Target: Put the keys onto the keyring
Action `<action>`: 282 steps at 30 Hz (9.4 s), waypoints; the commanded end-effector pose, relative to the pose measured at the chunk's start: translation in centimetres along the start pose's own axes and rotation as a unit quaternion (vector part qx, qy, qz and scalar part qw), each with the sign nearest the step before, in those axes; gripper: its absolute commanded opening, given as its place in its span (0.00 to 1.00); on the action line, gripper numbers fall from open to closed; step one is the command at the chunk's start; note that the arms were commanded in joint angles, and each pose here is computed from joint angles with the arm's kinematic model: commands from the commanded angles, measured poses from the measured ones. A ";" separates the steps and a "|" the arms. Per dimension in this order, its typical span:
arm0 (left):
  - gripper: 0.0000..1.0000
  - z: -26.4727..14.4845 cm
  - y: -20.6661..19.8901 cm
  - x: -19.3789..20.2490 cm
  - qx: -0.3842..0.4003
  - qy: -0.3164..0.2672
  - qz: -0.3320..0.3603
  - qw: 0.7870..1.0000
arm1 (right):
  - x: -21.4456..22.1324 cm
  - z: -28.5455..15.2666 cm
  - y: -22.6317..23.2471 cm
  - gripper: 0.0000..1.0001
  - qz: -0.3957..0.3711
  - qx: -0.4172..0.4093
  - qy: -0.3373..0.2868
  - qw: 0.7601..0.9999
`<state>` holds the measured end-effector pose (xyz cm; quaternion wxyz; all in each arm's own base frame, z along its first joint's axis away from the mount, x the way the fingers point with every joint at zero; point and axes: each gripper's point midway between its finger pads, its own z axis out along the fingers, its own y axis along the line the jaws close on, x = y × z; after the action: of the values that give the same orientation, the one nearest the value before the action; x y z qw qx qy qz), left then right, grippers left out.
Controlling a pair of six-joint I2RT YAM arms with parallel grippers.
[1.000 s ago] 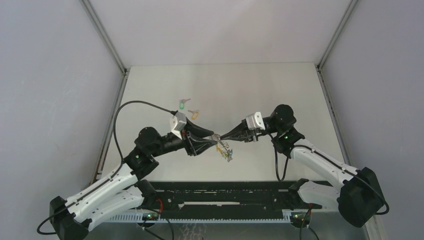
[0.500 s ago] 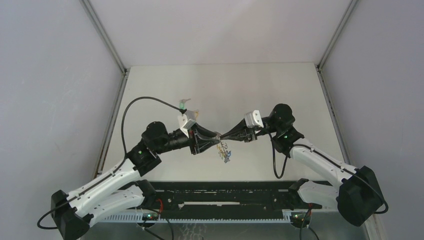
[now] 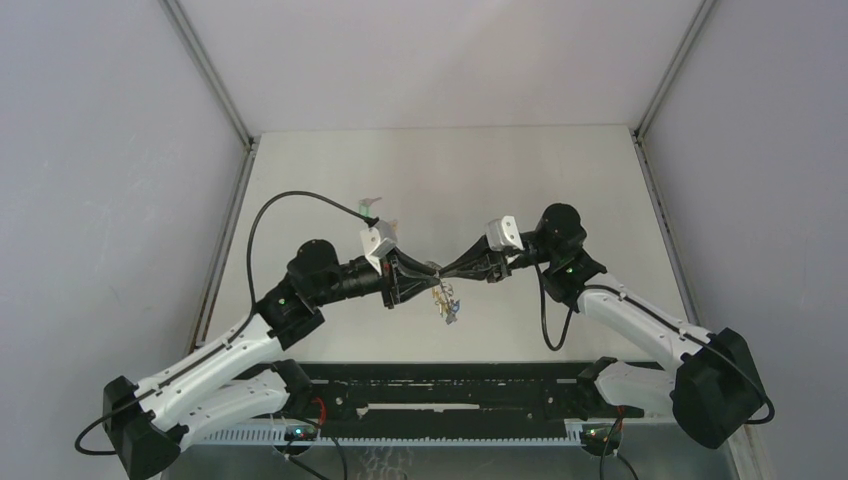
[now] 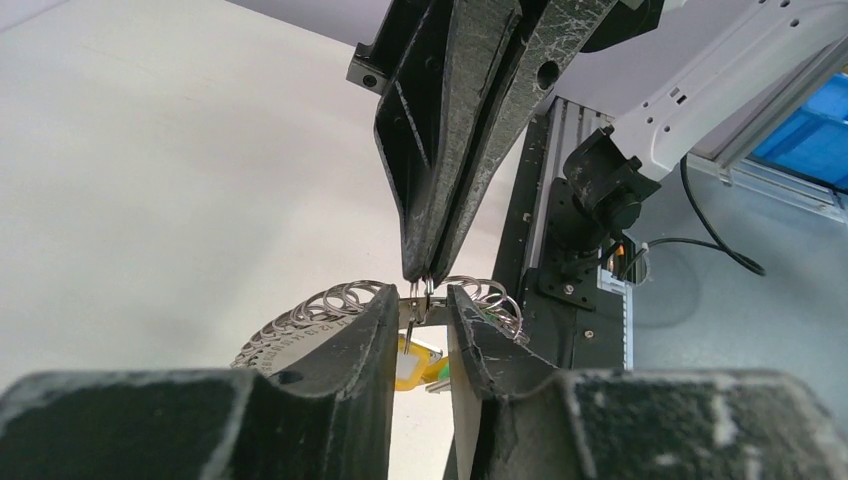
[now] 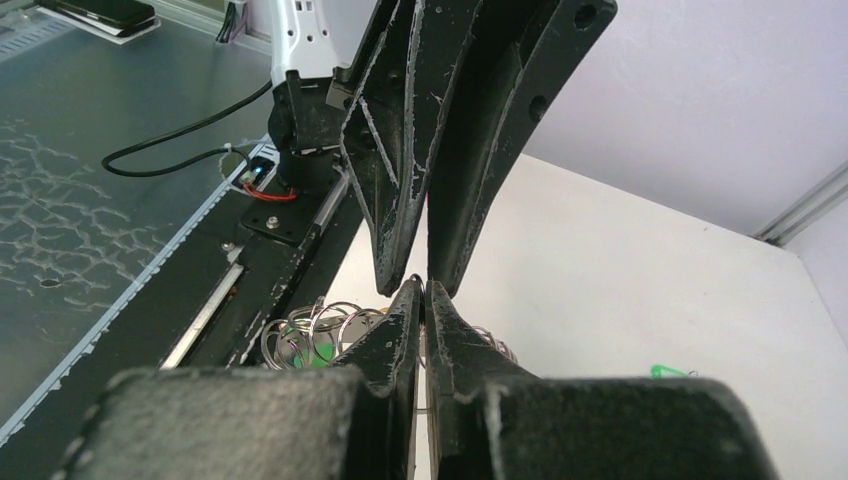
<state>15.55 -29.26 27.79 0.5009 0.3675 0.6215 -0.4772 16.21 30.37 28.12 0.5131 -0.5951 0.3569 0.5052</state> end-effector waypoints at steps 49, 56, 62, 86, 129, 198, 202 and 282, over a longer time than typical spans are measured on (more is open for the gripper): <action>0.00 -3.6 8.9 0.4 -0.375 -0.067 -0.361 0.851 | 2.1 2.0 -1.9 0.30 -0.029 0.156 0.078 0.984; 0.00 -4.5 9.8 1.2 -0.418 -0.094 -0.423 0.798 | 5.9 3.8 -3.3 0.33 -0.025 0.222 0.097 0.970; 0.00 -4.9 10.1 1.9 -0.429 -0.120 -0.474 0.759 | 6.9 5.1 -4.1 0.35 -0.033 0.261 0.080 0.961; 0.00 -4.6 9.7 1.6 -0.388 -0.164 -0.513 0.748 | 9.0 5.3 -6.4 0.35 0.023 0.356 0.050 0.933; 0.00 -3.7 8.8 0.9 -0.318 -0.203 -0.531 0.759 | 7.7 4.7 -6.2 0.31 0.163 0.306 -0.055 0.936; 0.00 -3.2 8.5 3.2 -0.289 -0.176 -0.587 0.735 | 8.0 1.8 -2.8 0.29 -0.059 0.240 0.082 0.965; 0.00 -3.2 8.3 3.0 -0.286 -0.175 -0.586 0.738 | 7.6 2.2 -2.5 0.32 -0.090 0.209 0.072 0.971; 0.00 -1.4 7.7 5.0 -0.253 -0.142 -0.586 0.757 | 5.4 2.7 -4.6 0.17 -0.050 0.186 0.020 0.981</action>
<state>21.20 -25.76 21.00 0.2668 -0.2964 0.7403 -0.5412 21.64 33.86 19.49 0.6041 -0.5314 0.4684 0.3651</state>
